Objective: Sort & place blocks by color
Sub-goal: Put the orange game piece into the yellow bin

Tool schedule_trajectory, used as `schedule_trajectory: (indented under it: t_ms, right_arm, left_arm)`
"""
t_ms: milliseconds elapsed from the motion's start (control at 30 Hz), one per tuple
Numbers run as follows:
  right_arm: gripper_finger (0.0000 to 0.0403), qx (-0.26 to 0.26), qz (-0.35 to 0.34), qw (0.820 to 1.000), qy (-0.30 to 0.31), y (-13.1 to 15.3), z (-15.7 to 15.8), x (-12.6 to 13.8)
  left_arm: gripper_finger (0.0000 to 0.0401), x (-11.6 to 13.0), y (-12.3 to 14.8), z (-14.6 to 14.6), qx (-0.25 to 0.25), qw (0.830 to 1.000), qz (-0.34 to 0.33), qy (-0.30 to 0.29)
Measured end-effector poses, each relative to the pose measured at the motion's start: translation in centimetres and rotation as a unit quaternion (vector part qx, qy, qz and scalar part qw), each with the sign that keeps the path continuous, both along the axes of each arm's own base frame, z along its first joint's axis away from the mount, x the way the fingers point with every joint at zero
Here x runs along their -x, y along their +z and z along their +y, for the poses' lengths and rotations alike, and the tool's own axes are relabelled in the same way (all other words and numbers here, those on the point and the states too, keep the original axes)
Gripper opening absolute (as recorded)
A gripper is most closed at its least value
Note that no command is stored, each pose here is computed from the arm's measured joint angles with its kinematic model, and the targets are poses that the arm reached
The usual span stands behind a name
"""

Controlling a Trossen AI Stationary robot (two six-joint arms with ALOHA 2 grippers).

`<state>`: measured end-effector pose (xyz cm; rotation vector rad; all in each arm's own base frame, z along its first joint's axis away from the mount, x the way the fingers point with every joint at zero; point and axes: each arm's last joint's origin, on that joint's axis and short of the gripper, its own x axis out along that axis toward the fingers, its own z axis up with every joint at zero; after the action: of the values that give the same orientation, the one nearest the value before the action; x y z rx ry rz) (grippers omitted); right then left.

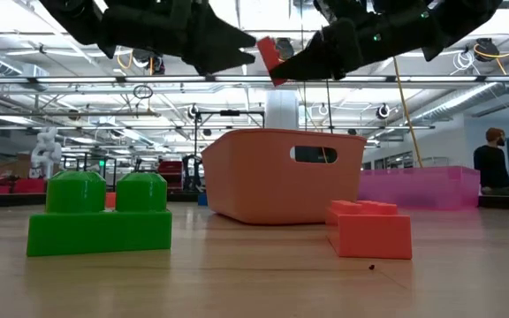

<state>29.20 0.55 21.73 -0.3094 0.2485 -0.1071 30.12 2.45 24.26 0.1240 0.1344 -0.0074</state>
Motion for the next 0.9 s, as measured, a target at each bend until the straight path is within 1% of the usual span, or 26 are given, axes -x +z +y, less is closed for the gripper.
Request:
schedule_trajectory:
  t_ms: [233,367,467,600,667,733,800,900]
  right_arm:
    - [0.0133,-0.006,-0.005,1.0,0.001,0.1,-0.3,0.0]
    - [0.0133,-0.001,-0.007,1.0,0.001,0.1,-0.3,0.0]
    - [0.0133,0.003,-0.033,0.999,-0.008,0.7,-0.4,-0.2]
    - [0.0133,0.007,-0.031,0.999,-0.013,0.6,-0.6,-0.2]
    - [0.0133,0.002,-0.032,0.999,-0.007,0.6,-0.7,-0.2]
    - [0.0133,-0.015,-0.033,0.999,0.008,0.6,-0.7,-0.2]
    - [0.0133,-0.022,-0.024,0.999,0.007,0.2,-0.7,-0.3]
    - [0.0133,-0.021,-0.028,0.999,0.007,0.2,-0.7,-0.4]
  left_arm:
    - [0.0328,-0.2,0.1,-0.7,-0.004,1.0,-0.01,-0.009]
    - [0.0328,-0.2,-0.1,-1.2,0.0,1.0,-0.001,-0.015]
    - [0.0328,-0.2,-0.6,-1.6,0.001,1.0,0.02,-0.023]
    - [0.0328,-0.1,-0.8,-2.0,-0.013,0.999,0.036,-0.025]
    - [0.0328,-0.1,-0.7,-2.1,-0.018,0.999,0.029,-0.016]
    - [0.0328,-0.2,-0.3,-2.0,-0.023,1.0,0.006,-0.01]
    - [0.0328,-0.2,0.1,-2.0,-0.023,1.0,-0.013,-0.008]
    - [0.0328,-0.4,-0.1,-1.9,-0.018,1.0,-0.011,0.009]
